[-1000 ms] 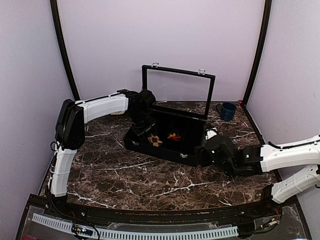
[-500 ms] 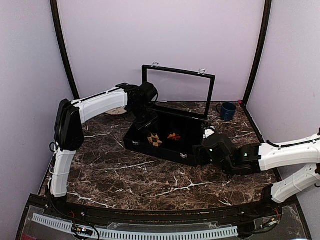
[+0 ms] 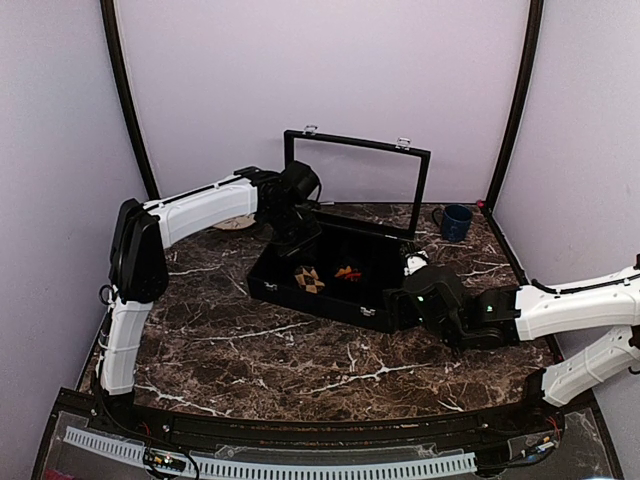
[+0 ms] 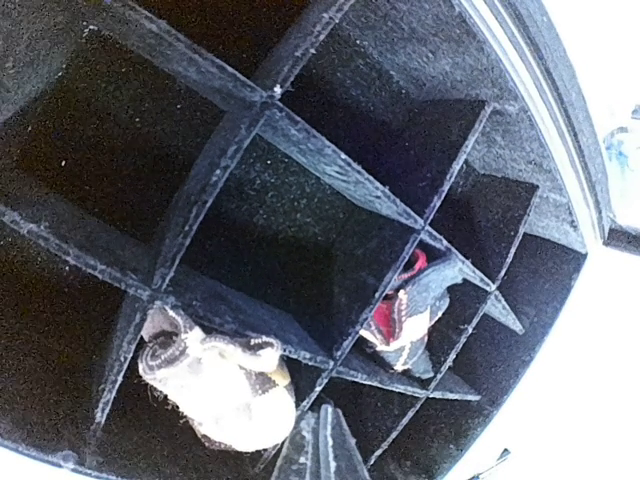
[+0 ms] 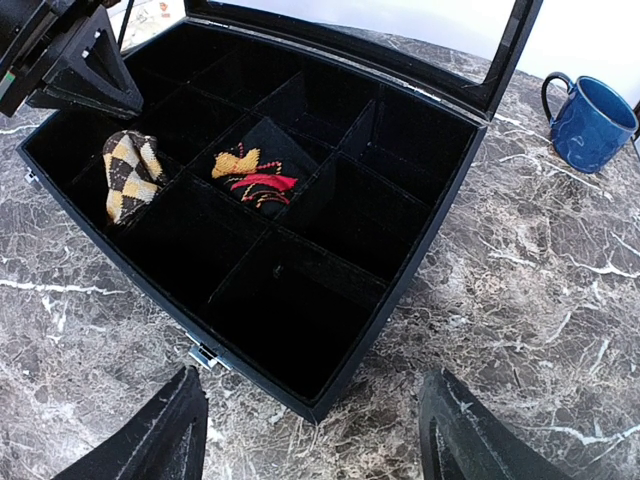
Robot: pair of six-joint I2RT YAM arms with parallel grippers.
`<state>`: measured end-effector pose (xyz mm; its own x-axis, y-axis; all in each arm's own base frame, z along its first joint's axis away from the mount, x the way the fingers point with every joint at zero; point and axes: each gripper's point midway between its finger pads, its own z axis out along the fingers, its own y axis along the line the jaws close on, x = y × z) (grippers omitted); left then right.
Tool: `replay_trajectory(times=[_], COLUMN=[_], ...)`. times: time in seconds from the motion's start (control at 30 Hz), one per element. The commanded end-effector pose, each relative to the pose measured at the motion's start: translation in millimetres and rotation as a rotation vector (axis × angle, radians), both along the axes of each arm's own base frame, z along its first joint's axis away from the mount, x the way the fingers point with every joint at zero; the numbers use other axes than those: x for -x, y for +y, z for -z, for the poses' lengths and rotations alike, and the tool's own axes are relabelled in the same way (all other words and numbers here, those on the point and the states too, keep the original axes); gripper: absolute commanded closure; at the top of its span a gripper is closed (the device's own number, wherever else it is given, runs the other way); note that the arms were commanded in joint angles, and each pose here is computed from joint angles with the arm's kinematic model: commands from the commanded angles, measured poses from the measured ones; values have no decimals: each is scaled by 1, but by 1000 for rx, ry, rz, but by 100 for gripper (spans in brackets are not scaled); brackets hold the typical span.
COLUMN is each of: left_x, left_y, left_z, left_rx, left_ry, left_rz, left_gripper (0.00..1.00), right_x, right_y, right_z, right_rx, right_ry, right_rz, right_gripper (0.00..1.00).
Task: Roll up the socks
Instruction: Adjust the sock in the storage box.
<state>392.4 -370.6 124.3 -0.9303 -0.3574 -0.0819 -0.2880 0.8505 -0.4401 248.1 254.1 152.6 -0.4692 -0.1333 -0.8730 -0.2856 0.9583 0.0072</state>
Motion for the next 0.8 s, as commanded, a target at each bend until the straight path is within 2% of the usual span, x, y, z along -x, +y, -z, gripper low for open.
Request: replay_trajectory(times=[0.0,0.43,0.77], left_x=[3,8,32], left_y=[-1,11,47], left_z=[4,44,63], left_rx=[-28,-125,-286], left_ry=[-14,60,158], left_rz=[45,34,22], left_gripper=[100,100,100], right_x=[-6,-6,-6], right_y=[6,6,4], right_z=[-12,-8,-7], right_rx=[-41,-26,-22], right_ry=[-20,-16,-12], right_rz=[14,12,13], right_gripper=[31,31,31])
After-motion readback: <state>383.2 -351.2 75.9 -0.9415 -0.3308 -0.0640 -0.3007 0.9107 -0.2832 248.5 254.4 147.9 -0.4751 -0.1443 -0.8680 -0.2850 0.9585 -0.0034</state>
